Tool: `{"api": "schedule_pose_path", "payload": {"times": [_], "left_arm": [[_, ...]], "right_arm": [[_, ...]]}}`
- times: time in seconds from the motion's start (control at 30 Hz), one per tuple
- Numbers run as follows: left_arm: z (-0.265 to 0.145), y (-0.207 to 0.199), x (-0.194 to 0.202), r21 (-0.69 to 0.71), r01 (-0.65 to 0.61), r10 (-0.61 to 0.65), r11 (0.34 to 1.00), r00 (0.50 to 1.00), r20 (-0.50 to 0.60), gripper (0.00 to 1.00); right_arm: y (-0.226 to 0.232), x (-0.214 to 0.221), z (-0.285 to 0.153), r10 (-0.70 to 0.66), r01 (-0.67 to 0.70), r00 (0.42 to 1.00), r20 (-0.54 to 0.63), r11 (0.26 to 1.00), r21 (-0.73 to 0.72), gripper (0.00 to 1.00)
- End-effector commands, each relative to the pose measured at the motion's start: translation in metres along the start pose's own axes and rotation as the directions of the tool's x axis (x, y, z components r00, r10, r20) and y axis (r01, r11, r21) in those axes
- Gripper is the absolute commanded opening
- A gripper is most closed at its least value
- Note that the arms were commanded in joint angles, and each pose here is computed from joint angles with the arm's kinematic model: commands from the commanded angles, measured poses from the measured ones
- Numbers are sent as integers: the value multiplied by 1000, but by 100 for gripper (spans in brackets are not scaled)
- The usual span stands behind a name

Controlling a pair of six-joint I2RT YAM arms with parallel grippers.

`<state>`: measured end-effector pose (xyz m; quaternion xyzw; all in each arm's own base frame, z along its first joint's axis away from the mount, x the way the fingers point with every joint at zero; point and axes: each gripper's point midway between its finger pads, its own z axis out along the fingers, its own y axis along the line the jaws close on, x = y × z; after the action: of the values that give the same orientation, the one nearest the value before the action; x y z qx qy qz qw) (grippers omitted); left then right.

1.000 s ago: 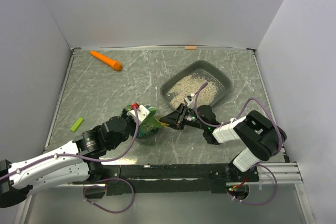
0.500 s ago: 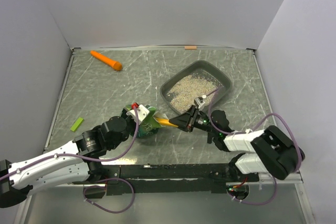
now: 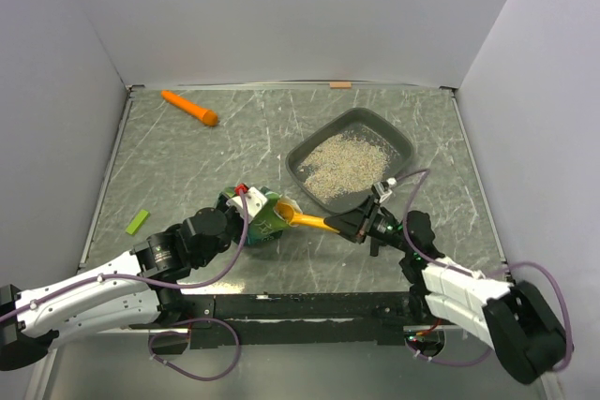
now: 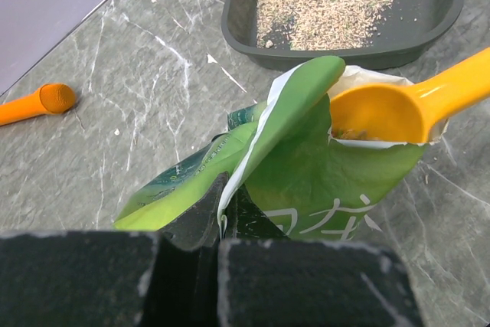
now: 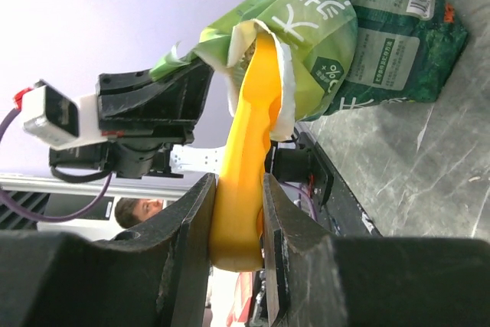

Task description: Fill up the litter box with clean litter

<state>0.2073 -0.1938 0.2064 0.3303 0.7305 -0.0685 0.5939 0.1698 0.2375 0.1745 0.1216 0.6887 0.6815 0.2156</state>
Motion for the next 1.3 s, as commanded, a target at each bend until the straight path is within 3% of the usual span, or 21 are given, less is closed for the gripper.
{"api": "schedule_pose_path", "payload": {"times": [0.0, 0.6, 0.8, 0.97, 1.27], "left_arm": [[1, 4, 4, -22, -11, 10, 1000, 1000, -23, 1], [1, 6, 3, -31, -7, 6, 999, 1000, -15, 1], [3, 5, 4, -31, -12, 12, 999, 1000, -24, 1], [4, 4, 5, -32, -16, 15, 999, 999, -30, 1], [10, -9, 8, 21, -22, 23, 1000, 999, -46, 1]], "right_arm": [[10, 3, -13, -49, 49, 999, 1, 998, -26, 0], [7, -5, -39, -17, 17, 991, 134, 1000, 3, 0], [-1, -9, -45, -29, 16, 984, 176, 997, 76, 0], [-5, -10, -50, -29, -2, 981, 193, 988, 157, 0], [15, -14, -48, -57, 28, 979, 193, 988, 149, 0]]}}
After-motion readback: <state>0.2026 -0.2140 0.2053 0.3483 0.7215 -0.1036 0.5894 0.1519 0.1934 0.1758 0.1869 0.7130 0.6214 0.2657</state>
